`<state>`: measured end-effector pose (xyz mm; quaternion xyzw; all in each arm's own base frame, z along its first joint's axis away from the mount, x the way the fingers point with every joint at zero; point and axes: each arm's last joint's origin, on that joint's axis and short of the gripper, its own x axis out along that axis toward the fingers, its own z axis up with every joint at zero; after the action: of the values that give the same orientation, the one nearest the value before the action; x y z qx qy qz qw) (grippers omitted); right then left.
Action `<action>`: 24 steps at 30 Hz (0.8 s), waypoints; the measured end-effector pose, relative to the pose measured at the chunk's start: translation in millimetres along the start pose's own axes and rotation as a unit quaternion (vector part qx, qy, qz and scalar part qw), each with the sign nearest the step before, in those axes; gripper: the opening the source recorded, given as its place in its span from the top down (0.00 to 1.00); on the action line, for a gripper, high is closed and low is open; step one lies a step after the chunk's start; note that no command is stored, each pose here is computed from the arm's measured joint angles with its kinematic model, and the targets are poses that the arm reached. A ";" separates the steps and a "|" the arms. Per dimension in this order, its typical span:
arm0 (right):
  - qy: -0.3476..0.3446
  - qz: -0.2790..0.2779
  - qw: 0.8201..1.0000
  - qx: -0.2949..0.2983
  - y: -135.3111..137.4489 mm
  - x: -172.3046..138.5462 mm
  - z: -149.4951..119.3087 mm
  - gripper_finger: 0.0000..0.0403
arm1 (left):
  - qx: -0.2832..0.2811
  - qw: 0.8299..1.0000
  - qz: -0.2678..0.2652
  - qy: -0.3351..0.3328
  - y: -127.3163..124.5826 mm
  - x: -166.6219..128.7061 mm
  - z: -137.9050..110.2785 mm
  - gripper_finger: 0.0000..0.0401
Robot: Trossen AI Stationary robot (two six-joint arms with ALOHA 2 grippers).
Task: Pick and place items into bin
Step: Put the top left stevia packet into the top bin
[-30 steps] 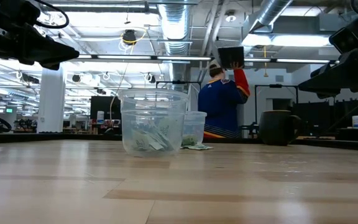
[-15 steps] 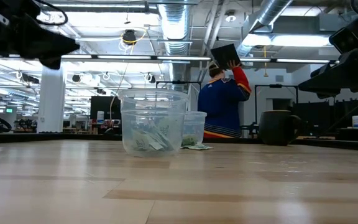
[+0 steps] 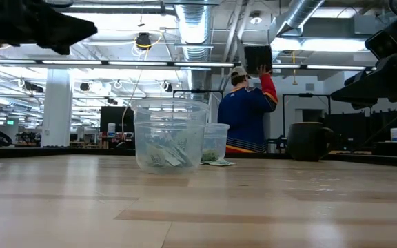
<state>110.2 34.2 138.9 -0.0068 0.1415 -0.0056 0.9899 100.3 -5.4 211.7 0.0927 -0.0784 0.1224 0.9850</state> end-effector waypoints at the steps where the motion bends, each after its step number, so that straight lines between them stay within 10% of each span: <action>1: 0.000 0.000 1.000 0.000 0.0 0.0 0.0 0.71 | 0.000 1.000 0.003 0.007 0.6 3.0 2.2 0.78; 24: 0.000 0.000 1.000 0.000 0.0 0.0 0.0 0.71 | 0.143 0.942 -0.054 0.300 20.4 137.0 89.4 0.69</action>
<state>110.2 34.2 138.9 -0.0066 0.1413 -0.0056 0.9899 214.5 27.1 326.1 0.1961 0.2439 0.1009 0.9444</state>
